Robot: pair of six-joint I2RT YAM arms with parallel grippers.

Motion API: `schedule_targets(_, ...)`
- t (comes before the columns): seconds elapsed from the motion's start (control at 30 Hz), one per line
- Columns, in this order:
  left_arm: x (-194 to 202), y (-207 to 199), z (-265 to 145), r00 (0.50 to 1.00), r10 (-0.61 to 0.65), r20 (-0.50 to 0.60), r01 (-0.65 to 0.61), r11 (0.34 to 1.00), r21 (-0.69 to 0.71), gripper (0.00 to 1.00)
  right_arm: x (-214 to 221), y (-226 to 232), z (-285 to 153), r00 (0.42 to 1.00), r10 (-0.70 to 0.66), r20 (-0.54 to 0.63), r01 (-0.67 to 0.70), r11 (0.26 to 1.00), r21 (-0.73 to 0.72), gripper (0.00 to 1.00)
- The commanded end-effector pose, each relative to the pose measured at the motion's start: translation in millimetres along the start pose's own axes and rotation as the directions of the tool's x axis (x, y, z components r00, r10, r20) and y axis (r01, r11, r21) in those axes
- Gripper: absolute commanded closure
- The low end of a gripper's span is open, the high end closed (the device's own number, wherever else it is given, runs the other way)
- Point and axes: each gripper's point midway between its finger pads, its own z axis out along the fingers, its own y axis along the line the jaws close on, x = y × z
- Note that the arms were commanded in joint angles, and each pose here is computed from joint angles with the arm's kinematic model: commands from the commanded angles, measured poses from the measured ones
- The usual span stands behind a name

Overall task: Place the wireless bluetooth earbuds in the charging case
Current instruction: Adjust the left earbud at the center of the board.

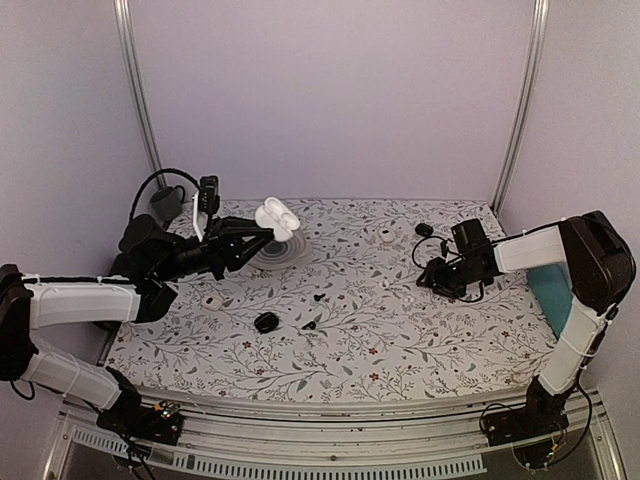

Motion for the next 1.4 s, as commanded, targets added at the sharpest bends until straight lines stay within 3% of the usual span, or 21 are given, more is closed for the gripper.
schedule_targets(0.0, -6, -1, -6, 0.999, 0.030, 0.019, -0.030, 1.000, 0.002, 1.00, -1, 12, 7, 1.000, 0.014, -0.001, -0.014, 0.997, -0.070, 0.44)
schedule_targets(0.6, -8, -5, -7, 0.999, 0.037, 0.014, -0.038, 0.999, 0.018, 1.00, 64, 58, 2, 0.996, 0.021, -0.083, -0.030, 0.993, -0.115, 0.44)
schedule_targets(0.9, -8, -6, -7, 0.999, 0.034, 0.015, -0.034, 0.999, 0.027, 1.00, 71, 67, -10, 0.998, -0.002, -0.069, -0.004, 0.996, -0.090, 0.44)
schedule_targets(1.13, -7, -6, -6, 1.000, 0.029, 0.011, -0.029, 0.999, 0.031, 1.00, 47, 63, -29, 0.975, -0.224, 0.007, 0.223, 0.974, 0.040, 0.48)
schedule_targets(1.37, -6, -4, -4, 1.000, 0.019, 0.014, -0.019, 0.999, 0.035, 1.00, 51, 80, -34, 0.894, -0.442, -0.069, 0.447, 0.892, 0.073, 0.60)
